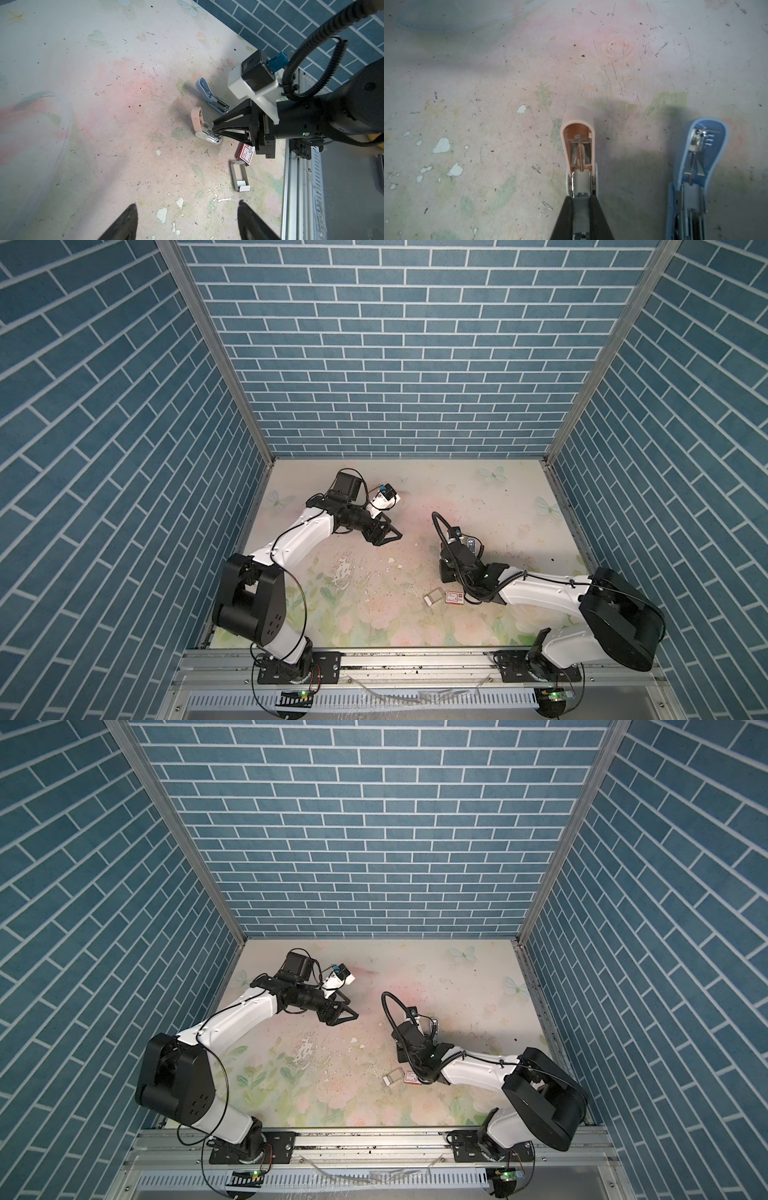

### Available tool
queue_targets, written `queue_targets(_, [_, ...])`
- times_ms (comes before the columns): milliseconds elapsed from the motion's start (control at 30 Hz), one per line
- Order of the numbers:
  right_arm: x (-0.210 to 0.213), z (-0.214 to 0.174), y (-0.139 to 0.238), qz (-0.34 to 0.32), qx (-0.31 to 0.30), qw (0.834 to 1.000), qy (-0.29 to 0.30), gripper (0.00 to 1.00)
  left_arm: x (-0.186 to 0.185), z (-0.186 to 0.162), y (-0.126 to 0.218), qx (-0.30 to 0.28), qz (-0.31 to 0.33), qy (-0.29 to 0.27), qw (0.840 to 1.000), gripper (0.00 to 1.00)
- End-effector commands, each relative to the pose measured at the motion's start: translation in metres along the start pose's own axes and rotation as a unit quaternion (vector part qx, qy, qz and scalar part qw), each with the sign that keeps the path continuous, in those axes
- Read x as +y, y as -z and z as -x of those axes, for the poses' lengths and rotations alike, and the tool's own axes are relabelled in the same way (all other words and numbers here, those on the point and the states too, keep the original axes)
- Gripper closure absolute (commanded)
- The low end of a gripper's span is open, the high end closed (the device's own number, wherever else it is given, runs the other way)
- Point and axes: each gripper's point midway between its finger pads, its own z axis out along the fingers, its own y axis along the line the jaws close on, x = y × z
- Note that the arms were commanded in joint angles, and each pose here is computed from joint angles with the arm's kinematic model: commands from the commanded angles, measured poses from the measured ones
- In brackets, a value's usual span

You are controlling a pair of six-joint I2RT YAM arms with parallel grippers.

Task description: Load the staples into the stapler

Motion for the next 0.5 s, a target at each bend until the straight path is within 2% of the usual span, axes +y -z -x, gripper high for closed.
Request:
queue_targets(0, [-0.0003, -0.0029, -0.0036, 0.002, 0.002, 1.0, -0.014, 0.94, -0.0014, -0.0069, -0.0029, 0.007, -0.013, 0.009, 1.0, 0.23])
queue_targets(467, [-0.0021, -0.006, -0.0063, -0.002, 0.005, 1.0, -0.013, 0.94, -0.0005, -0.0078, -0.0046, 0.009, -0.015, 0.01, 1.0, 0.23])
